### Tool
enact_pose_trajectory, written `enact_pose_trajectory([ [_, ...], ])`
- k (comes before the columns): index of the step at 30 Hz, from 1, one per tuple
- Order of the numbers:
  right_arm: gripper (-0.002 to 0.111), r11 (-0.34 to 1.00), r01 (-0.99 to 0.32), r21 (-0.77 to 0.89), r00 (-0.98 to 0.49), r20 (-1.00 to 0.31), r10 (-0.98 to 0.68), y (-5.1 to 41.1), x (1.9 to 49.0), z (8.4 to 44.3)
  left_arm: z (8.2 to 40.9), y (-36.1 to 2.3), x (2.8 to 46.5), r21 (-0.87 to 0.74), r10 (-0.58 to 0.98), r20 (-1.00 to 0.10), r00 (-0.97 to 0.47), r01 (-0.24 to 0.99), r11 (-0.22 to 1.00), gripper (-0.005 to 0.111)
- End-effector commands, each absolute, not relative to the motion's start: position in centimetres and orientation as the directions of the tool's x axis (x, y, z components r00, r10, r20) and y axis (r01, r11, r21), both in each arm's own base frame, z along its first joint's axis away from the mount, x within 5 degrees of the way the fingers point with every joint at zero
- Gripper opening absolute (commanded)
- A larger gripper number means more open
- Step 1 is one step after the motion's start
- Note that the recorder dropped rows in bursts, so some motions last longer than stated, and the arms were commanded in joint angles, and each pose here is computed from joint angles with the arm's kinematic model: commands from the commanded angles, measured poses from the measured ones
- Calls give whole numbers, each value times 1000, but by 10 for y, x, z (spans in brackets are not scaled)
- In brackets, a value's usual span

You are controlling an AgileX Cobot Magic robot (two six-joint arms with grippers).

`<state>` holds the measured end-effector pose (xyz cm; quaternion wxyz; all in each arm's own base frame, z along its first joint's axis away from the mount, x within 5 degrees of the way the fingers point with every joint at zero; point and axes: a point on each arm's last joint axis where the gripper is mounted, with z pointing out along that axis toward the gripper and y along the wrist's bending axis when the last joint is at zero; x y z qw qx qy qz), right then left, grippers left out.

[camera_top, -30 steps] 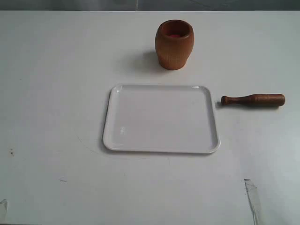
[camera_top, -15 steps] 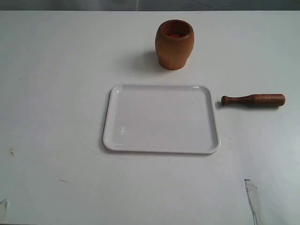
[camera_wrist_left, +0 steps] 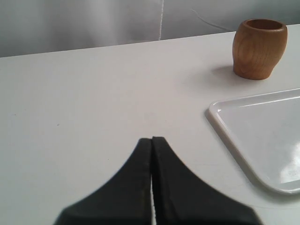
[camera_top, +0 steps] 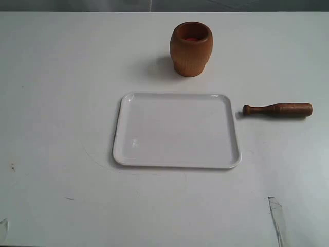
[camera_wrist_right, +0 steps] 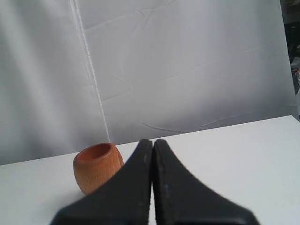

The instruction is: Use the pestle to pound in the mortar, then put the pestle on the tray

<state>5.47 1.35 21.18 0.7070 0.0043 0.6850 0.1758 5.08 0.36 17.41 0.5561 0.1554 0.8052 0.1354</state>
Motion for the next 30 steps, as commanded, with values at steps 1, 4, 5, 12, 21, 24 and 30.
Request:
enact_pose_trajectory([
  [1, 0, 936, -239, 260, 17, -962, 271, 13, 55, 213, 174, 3, 51, 378, 390, -861, -328, 103, 920, 0],
  [4, 0, 933, -239, 270, 59, -955, 291, 12, 55, 217, 174, 3, 51, 378, 390, -861, -328, 103, 920, 0],
  [5, 0, 927, -241, 287, 78, -947, 313, 11, 54, 219, 174, 3, 51, 378, 390, -861, -328, 103, 920, 0],
  [12, 0, 896, -298, 329, 342, -840, 422, 4, 42, 270, 174, 3, 51, 378, 390, -861, -328, 103, 920, 0],
  [21, 0, 974, -225, 16, 365, -926, 99, 8, 35, 409, 174, 3, 51, 378, 390, -861, -328, 103, 920, 0],
  [24, 0, 979, -174, -103, 208, -976, -66, 11, 58, 441, 174, 3, 51, 378, 390, -861, -328, 103, 920, 0],
  [30, 0, 914, -282, -291, -132, -932, -338, 29, 124, 472, 174, 3, 51, 378, 390, -861, -328, 103, 920, 0],
])
